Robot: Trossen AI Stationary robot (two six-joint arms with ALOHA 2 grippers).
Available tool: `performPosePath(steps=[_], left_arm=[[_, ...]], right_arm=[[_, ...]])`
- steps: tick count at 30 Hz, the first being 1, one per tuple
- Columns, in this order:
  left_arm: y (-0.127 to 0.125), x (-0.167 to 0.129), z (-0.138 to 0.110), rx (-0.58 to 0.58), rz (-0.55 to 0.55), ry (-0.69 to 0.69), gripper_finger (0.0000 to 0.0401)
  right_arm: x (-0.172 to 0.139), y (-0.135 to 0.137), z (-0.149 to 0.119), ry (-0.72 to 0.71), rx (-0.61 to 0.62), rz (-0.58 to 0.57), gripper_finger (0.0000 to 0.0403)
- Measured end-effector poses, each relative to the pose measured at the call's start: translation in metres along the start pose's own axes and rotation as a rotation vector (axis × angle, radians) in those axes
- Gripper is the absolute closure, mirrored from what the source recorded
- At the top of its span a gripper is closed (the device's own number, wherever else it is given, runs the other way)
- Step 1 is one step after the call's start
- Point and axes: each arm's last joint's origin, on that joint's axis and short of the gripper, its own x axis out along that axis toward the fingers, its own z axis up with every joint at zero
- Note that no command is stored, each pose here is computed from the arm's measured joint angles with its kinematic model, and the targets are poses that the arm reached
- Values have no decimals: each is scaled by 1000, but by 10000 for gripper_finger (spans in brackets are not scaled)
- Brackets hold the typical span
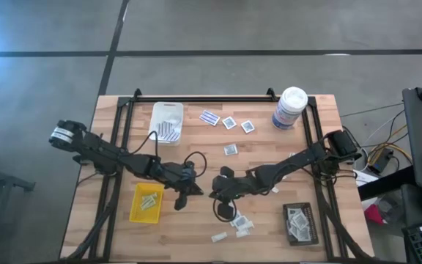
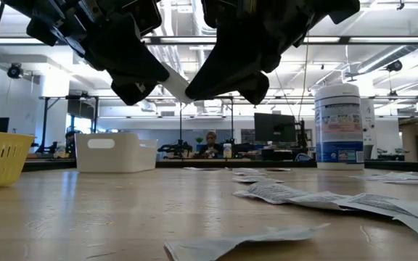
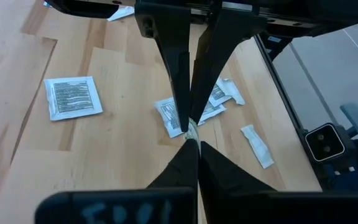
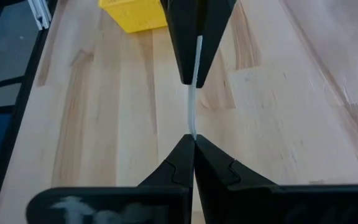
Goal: Pick & Place First Aid Supplies
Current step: Put the green bandage into the yellow bin
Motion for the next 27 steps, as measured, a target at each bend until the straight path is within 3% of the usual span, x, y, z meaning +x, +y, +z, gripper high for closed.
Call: performPosePath(steps=[19, 27], left_arm=[[0, 0, 0, -7, 1, 1, 401], [1, 0, -3, -8, 14, 33, 401]], right_arm=[[1, -6, 1, 12, 89, -18, 392], [1, -6, 0, 16, 88, -22, 335]])
